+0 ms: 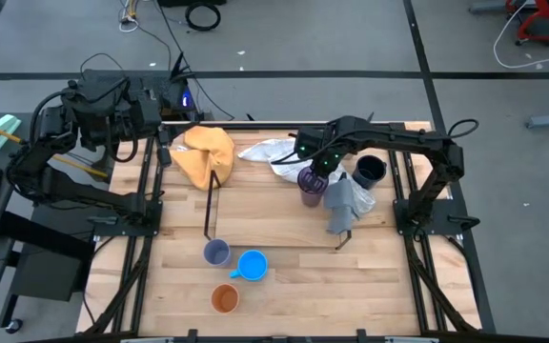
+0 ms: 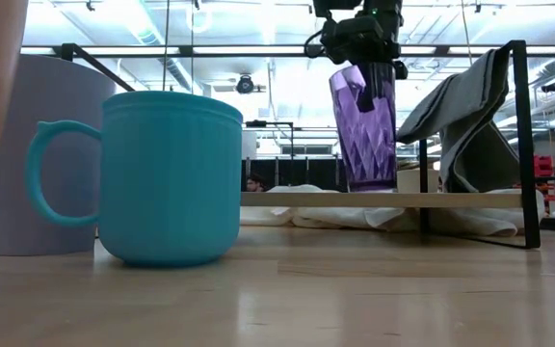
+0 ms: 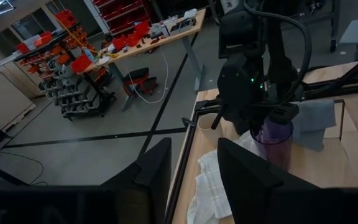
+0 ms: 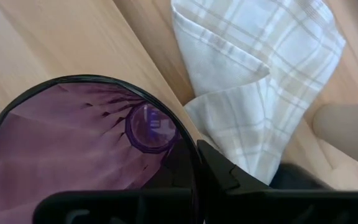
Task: Stack small to large cups/mugs on shelf
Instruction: Put the purple cup on the shelf
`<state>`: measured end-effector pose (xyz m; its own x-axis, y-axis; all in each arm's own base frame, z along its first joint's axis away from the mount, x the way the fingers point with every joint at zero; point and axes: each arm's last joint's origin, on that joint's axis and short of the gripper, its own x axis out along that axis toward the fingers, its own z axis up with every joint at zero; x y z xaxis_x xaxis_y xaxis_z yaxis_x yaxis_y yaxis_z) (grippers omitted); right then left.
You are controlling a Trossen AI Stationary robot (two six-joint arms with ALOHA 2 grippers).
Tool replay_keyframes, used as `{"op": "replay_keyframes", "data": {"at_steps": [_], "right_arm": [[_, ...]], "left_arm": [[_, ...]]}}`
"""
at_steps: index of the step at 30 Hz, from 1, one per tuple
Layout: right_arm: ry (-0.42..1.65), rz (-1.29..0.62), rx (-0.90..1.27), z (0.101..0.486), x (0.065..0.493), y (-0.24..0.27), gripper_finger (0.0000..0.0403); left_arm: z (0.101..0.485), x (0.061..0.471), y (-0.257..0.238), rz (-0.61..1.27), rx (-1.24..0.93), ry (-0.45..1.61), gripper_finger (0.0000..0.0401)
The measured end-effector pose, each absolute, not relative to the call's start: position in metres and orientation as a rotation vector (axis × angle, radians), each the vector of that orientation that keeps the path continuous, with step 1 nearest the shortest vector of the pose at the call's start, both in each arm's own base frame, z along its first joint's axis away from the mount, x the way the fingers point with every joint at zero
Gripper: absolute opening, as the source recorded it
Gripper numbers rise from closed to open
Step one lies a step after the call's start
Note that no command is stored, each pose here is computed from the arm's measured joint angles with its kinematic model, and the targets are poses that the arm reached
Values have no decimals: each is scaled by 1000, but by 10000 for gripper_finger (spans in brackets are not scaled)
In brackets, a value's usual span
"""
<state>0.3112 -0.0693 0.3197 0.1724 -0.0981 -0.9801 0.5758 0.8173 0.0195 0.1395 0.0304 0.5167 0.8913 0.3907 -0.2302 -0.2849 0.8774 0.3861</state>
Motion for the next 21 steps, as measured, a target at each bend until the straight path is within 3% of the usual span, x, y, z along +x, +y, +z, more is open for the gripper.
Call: {"op": "replay_keyframes", "data": {"at_steps": [21], "right_arm": [[1314, -522, 462, 308, 314, -65, 8]], "left_arm": [[517, 140, 30, 358, 354, 309, 142]]}}
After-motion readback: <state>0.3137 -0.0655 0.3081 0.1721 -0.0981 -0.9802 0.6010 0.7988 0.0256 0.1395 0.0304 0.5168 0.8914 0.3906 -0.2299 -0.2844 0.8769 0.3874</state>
